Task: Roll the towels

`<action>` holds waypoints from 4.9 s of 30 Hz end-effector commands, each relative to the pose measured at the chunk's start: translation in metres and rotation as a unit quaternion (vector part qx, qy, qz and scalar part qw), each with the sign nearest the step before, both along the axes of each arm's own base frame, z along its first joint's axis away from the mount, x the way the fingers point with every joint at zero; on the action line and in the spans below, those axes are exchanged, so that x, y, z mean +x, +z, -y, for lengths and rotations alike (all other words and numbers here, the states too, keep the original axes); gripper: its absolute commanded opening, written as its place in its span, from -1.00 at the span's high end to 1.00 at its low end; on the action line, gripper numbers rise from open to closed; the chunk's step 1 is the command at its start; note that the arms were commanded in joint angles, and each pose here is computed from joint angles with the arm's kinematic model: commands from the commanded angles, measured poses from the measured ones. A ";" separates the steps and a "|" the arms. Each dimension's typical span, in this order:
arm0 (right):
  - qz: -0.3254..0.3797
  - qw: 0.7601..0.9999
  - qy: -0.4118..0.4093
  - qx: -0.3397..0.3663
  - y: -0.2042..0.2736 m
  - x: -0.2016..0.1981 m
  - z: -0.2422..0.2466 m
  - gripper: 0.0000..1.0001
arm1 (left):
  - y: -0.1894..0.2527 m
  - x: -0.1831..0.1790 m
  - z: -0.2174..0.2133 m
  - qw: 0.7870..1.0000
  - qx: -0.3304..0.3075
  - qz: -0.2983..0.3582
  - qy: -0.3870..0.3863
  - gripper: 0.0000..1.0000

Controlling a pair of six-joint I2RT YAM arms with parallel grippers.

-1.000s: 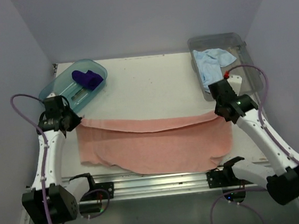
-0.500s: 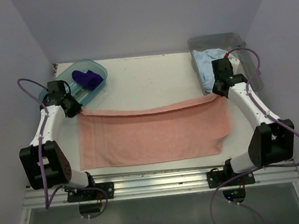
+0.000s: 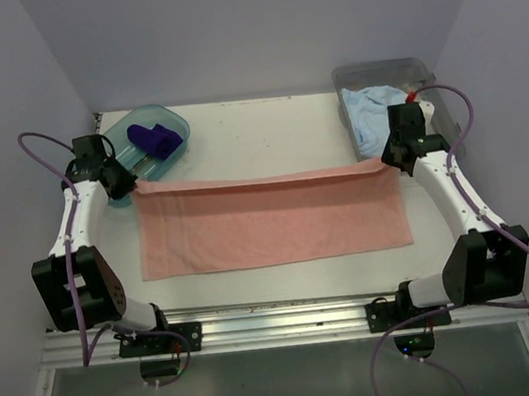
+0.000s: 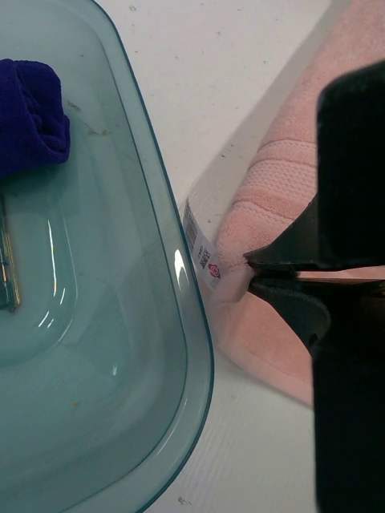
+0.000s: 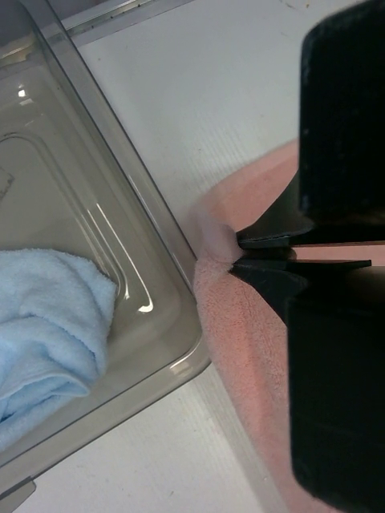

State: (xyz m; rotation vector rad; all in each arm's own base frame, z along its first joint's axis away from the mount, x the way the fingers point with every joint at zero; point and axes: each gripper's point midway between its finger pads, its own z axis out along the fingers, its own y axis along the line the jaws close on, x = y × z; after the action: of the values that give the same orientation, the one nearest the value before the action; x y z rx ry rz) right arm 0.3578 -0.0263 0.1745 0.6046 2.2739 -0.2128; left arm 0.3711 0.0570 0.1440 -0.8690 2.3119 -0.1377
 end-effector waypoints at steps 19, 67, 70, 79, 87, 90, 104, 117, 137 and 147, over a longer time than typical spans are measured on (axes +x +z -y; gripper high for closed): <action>-0.102 0.989 -0.082 0.063 -0.068 -0.134 -0.001 1.00 | -0.026 -0.110 0.011 0.998 0.003 -0.062 0.031 1.00; -0.089 0.984 -0.146 0.051 -0.061 -0.152 0.016 -0.36 | -0.030 -0.162 0.033 0.991 -0.053 -0.095 0.074 -0.50; -0.072 0.989 -0.114 0.062 -0.051 -0.134 0.009 -0.34 | -0.003 -0.136 0.037 0.998 -0.054 -0.022 0.036 -0.48; -0.117 0.988 -0.032 0.097 -0.084 -0.083 -0.014 0.22 | -0.040 -0.088 0.094 0.992 -0.070 -0.049 -0.096 -0.14; -0.181 0.980 -0.026 0.083 -0.139 -0.073 -0.010 0.38 | -0.112 -0.114 0.079 0.986 -0.040 -0.149 -0.057 -0.08; -0.211 0.973 -0.022 0.090 -0.160 -0.082 -0.013 0.43 | -0.123 -0.126 0.079 0.982 -0.043 -0.173 -0.054 -0.09; -0.097 0.987 0.002 0.127 -0.076 -0.085 -0.027 0.34 | -0.077 -0.130 0.015 0.988 0.019 -0.146 0.035 -0.19; -0.076 0.988 0.028 0.134 -0.048 -0.092 -0.032 0.30 | -0.106 -0.130 -0.010 0.979 -0.008 -0.186 0.077 0.01; -0.064 0.986 0.024 0.154 -0.044 -0.093 -0.038 0.30 | -0.110 -0.127 -0.005 0.982 -0.025 -0.164 0.088 1.00; -0.105 0.981 0.056 0.156 -0.061 -0.100 -0.044 0.34 | 0.016 -0.098 -0.036 0.992 0.058 -0.021 0.109 1.00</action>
State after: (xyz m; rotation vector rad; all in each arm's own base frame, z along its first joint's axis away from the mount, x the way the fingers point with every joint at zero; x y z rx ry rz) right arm 0.2587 0.0133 0.1123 0.6860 2.5276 0.1186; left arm 0.2706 0.0761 0.1214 -1.0919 2.3342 0.0417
